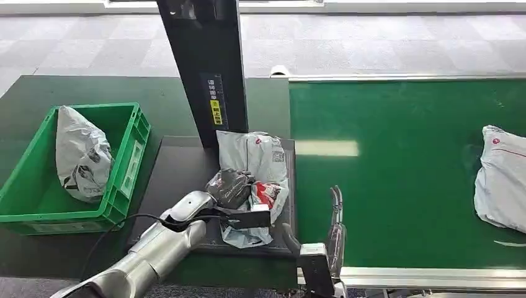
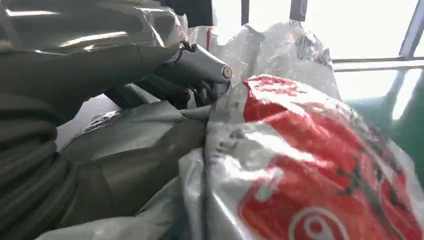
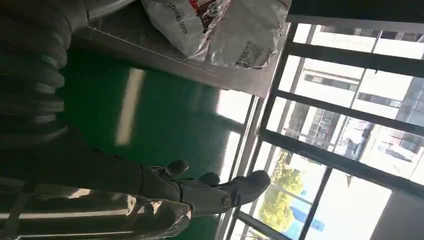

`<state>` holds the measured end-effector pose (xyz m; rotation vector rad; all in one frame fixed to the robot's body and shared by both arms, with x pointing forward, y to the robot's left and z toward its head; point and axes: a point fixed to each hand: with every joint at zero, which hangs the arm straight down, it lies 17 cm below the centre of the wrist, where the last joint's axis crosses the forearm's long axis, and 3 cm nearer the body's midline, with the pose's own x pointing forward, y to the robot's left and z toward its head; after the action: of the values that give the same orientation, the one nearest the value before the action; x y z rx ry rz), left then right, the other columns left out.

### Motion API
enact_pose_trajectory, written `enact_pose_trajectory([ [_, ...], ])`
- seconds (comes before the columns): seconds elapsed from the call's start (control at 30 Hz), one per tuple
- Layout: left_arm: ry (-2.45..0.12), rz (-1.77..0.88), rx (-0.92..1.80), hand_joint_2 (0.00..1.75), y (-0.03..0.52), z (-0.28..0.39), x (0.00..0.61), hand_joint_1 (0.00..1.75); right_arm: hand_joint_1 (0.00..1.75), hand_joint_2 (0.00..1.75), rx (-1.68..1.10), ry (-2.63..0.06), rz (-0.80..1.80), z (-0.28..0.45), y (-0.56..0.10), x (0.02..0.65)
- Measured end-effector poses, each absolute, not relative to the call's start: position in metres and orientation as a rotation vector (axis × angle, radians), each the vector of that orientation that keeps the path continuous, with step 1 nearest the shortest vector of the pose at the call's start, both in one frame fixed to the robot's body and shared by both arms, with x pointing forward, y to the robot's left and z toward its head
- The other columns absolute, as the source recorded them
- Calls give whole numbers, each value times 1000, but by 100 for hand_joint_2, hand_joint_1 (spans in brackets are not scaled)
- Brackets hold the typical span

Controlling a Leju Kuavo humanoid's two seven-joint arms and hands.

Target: Moved the parcel from conveyor to table for the left to box.

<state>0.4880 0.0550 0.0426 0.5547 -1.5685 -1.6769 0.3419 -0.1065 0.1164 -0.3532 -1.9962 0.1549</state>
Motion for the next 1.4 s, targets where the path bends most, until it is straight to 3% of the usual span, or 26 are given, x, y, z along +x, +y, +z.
enact_pose_trajectory([
  [0.1, -1771, -1415, 528, 175, 61, 98, 500, 175, 0, 175, -355, -1991, 153, 114, -109, 340],
  [0.23, -2037, -993, 549, 175, 98, 229, 526, 175, 0, 175, -369, -1967, 139, 106, -117, 335],
  [0.33, -2146, -889, 594, 175, 117, 283, 524, 175, 0, 175, -376, -1961, 131, 104, -120, 334],
  [0.6, -2259, -801, 639, 175, 133, 328, 511, 175, 0, 175, -388, -1959, 124, 104, -125, 334],
  [0.73, -2462, -450, 688, 175, 180, 384, 484, 175, 0, 175, -393, -1947, 115, 101, -128, 332],
  [0.87, -2562, -20, 786, 175, 267, 430, 451, 175, 0, 175, -387, -1916, 73, 95, -135, 330],
  [1.03, -2429, 274, 951, 175, 364, 430, 453, 175, 0, 175, -387, -1906, 57, 93, -135, 329],
  [1.4, -1746, 141, 1399, 175, 538, 354, 550, 175, 0, 175, -365, -1858, 27, 85, -138, 330],
])
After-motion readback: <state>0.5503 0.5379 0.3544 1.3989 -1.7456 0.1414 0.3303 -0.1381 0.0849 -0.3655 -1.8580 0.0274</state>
